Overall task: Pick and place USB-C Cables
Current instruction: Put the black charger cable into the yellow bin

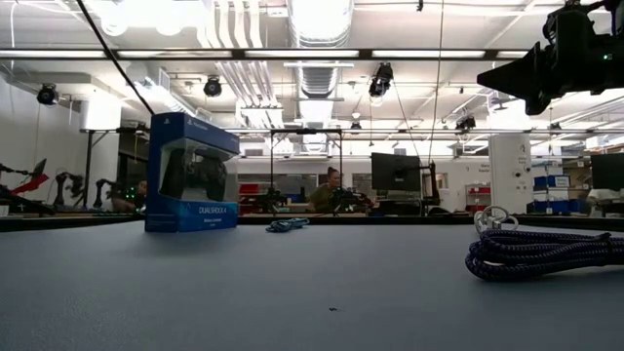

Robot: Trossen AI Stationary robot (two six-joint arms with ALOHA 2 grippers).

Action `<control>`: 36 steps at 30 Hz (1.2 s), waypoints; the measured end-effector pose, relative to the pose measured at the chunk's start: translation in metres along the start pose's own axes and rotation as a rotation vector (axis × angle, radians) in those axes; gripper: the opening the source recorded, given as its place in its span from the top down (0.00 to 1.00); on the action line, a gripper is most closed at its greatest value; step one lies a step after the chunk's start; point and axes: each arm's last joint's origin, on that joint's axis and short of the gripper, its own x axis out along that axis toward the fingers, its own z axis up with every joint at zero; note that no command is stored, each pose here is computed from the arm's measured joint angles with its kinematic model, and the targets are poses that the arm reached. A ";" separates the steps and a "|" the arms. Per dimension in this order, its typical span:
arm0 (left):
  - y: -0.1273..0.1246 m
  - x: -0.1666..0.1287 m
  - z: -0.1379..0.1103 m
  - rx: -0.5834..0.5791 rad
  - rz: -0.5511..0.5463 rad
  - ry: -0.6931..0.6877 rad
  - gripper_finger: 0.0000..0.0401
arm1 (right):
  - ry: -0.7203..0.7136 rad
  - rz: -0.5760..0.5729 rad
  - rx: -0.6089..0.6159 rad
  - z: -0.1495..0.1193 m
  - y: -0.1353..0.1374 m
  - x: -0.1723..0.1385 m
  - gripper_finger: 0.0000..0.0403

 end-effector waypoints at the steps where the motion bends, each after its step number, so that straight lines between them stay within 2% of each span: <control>1: 0.000 0.000 0.000 0.000 0.002 -0.002 0.93 | 0.000 0.000 0.000 0.000 0.000 0.000 0.98; 7: 0.002 0.002 -0.001 -0.052 0.008 -0.001 0.93 | 0.000 0.000 0.009 0.000 0.000 0.000 0.98; 36: 0.011 0.015 -0.005 -0.049 0.035 0.005 0.93 | 0.000 0.000 0.026 0.000 0.000 0.000 0.98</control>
